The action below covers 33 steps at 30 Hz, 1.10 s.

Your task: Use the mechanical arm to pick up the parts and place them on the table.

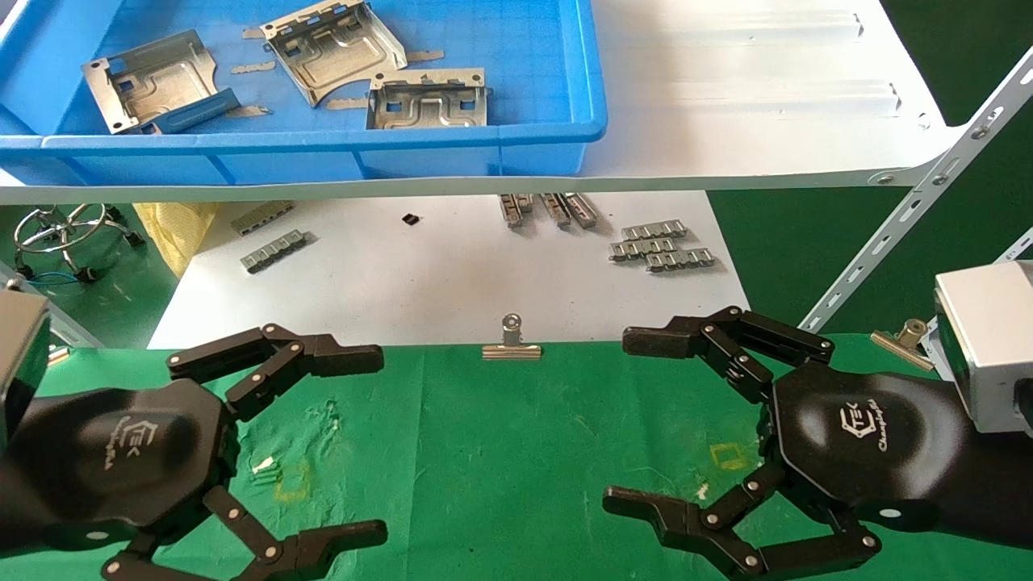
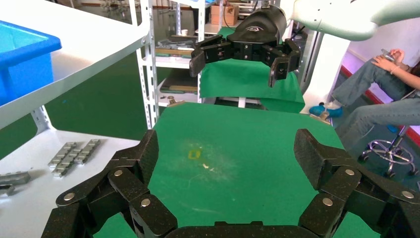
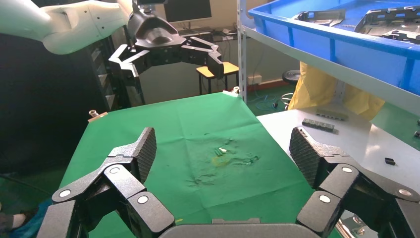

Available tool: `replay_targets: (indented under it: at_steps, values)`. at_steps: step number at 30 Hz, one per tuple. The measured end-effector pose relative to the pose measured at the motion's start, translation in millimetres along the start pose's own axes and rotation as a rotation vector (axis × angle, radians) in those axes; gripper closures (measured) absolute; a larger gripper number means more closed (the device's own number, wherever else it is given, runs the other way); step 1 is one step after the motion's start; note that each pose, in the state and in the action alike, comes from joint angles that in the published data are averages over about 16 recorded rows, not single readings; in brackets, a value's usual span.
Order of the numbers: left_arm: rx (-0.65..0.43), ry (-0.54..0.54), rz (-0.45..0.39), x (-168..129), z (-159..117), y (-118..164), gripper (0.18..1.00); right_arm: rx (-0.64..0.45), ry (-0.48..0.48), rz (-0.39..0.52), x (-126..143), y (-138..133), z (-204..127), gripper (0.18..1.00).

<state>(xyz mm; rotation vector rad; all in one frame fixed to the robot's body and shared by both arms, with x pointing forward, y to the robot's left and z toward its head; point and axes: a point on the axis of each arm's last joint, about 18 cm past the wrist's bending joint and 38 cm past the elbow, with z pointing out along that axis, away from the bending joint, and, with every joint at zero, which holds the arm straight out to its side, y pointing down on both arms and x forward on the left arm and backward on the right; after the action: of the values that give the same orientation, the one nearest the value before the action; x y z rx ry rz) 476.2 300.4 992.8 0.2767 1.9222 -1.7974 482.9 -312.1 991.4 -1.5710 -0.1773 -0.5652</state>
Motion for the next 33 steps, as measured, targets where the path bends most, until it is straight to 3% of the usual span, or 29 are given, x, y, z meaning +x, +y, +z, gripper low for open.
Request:
replay_targets:
  at_steps: [8, 20, 33]
  values:
    - [0.0, 0.0, 0.0, 0.0, 0.0, 0.0, 0.183, 0.0, 0.0, 0.0, 0.0, 0.0, 0.0, 0.192]
    - [0.0, 0.0, 0.0, 0.0, 0.0, 0.0, 0.183, 0.0, 0.0, 0.0, 0.0, 0.0, 0.0, 0.301]
    - [0.0, 0.0, 0.0, 0.0, 0.0, -0.1, 0.183, 0.0, 0.0, 0.0, 0.0, 0.0, 0.0, 0.582]
